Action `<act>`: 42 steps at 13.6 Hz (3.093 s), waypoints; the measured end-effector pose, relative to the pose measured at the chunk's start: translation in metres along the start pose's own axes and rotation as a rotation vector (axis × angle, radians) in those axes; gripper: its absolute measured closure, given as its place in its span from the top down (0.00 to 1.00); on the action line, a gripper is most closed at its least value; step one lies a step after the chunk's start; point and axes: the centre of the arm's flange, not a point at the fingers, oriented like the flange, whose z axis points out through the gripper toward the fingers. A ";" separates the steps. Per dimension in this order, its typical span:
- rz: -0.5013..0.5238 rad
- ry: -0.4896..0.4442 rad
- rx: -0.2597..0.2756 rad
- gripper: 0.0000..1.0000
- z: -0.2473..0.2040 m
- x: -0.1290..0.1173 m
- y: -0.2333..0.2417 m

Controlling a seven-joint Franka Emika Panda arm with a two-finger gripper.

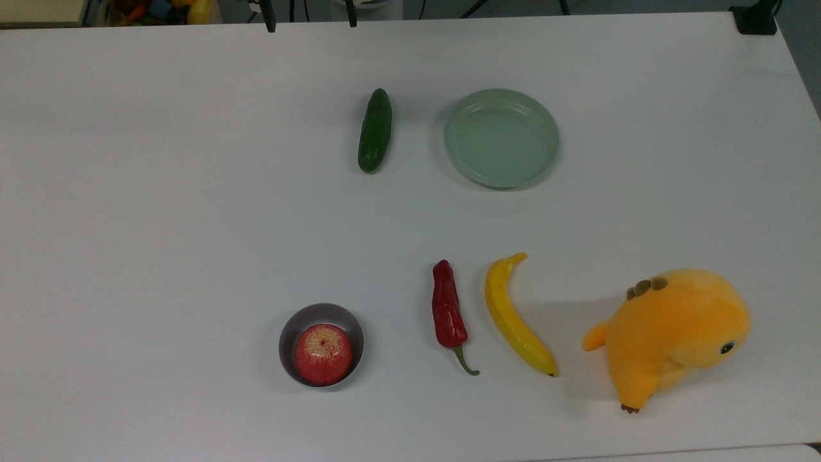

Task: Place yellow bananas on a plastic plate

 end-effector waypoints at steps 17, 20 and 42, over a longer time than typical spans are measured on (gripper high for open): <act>-0.045 -0.037 0.010 1.00 0.024 0.009 -0.025; -0.053 -0.022 0.014 1.00 0.031 0.030 -0.047; 0.013 0.277 -0.022 1.00 0.290 0.116 -0.223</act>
